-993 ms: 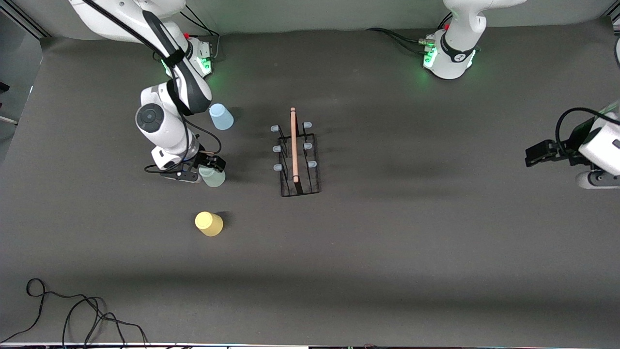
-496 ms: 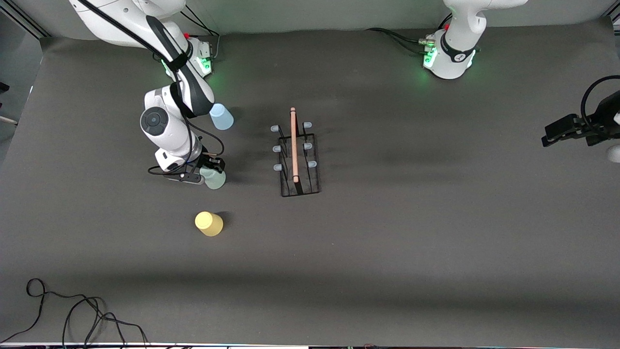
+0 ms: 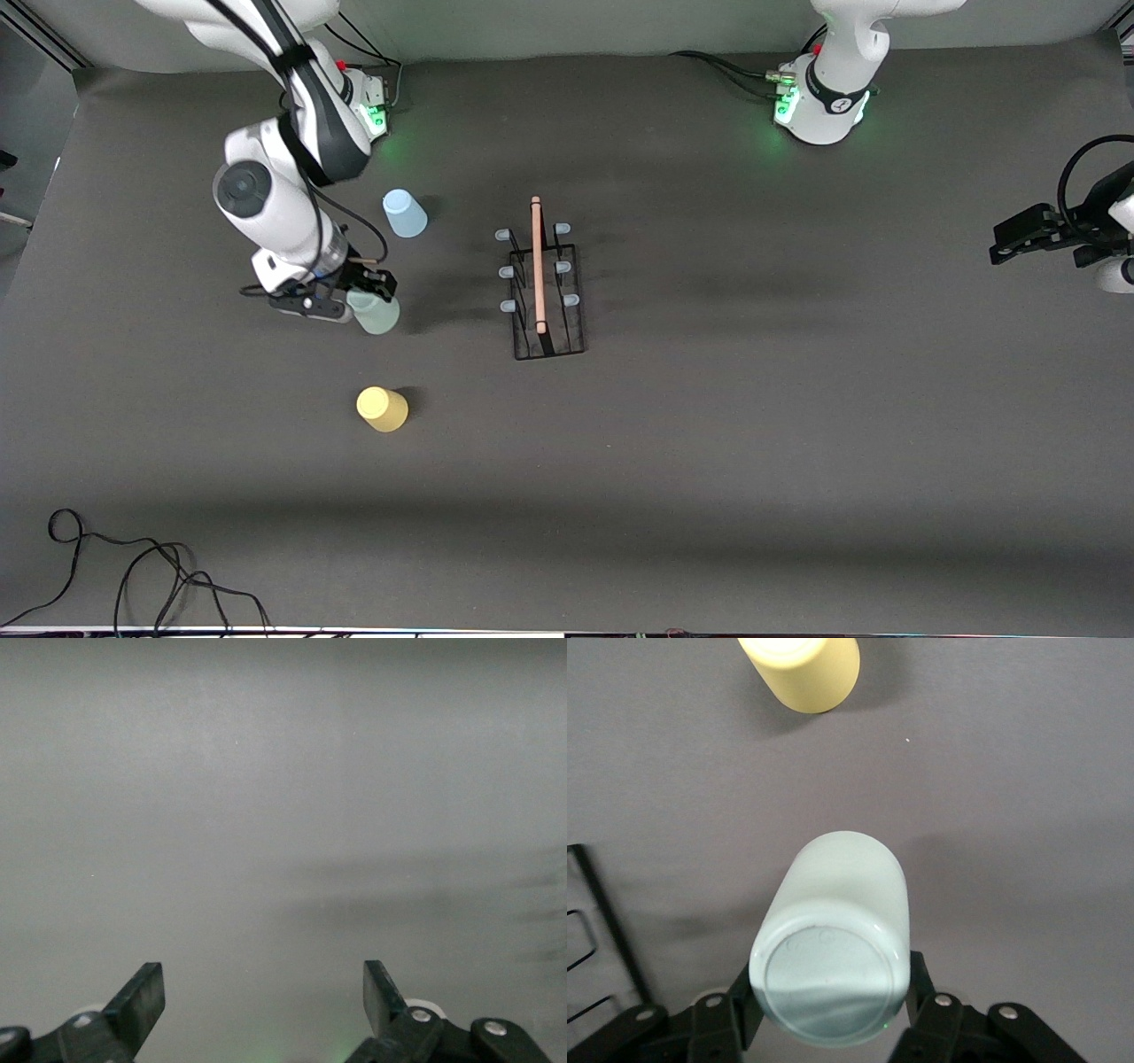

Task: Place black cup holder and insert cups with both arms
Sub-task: 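Carry the green cup to the rack and hang it on a peg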

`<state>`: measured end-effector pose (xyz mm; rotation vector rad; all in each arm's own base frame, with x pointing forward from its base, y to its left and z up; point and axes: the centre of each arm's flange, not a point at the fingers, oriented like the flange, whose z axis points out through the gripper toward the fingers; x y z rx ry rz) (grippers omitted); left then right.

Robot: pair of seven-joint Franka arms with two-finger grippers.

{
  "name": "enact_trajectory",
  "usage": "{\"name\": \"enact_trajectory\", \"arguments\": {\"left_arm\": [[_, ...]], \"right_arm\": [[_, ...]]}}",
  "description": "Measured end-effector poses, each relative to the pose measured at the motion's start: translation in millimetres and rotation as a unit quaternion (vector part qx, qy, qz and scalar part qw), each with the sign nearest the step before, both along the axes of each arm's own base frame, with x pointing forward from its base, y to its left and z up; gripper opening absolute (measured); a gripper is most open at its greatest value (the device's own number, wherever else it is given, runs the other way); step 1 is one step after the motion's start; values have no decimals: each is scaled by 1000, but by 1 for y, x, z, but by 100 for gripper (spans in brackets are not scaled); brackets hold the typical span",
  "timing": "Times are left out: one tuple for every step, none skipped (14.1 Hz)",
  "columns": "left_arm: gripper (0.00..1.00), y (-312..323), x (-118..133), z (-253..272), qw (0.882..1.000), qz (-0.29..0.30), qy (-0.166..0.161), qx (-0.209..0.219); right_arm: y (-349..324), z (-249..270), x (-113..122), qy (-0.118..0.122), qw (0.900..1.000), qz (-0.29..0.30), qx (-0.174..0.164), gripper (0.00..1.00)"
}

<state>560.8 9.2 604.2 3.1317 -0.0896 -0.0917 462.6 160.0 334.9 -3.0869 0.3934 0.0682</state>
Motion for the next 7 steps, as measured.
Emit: {"name": "enact_trajectory", "arguments": {"left_arm": [[100,0,0,-4,1000,-1,4,0],[100,-1,-1,-7,1000,-2,8,0],[100,-1,-1,-9,1000,-2,10,0],[100,-1,-1,-10,1000,-2,10,0],[100,-1,-1,-10,1000,-2,10,0],[100,-1,-1,-10,1000,-2,11,0],[100,-1,-1,-11,1000,-3,11,0]], "right_arm": [[11,17,-5,1,1000,-11,0,65],[28,32,-11,1,1000,-27,-1,65],[51,43,-19,0,999,-44,-1,65],[76,53,-28,-2,998,-56,0,65],[101,60,-38,-6,998,-67,2,65],[124,64,-49,-8,997,-77,4,65],[143,67,-60,-9,996,-85,5,65]]}}
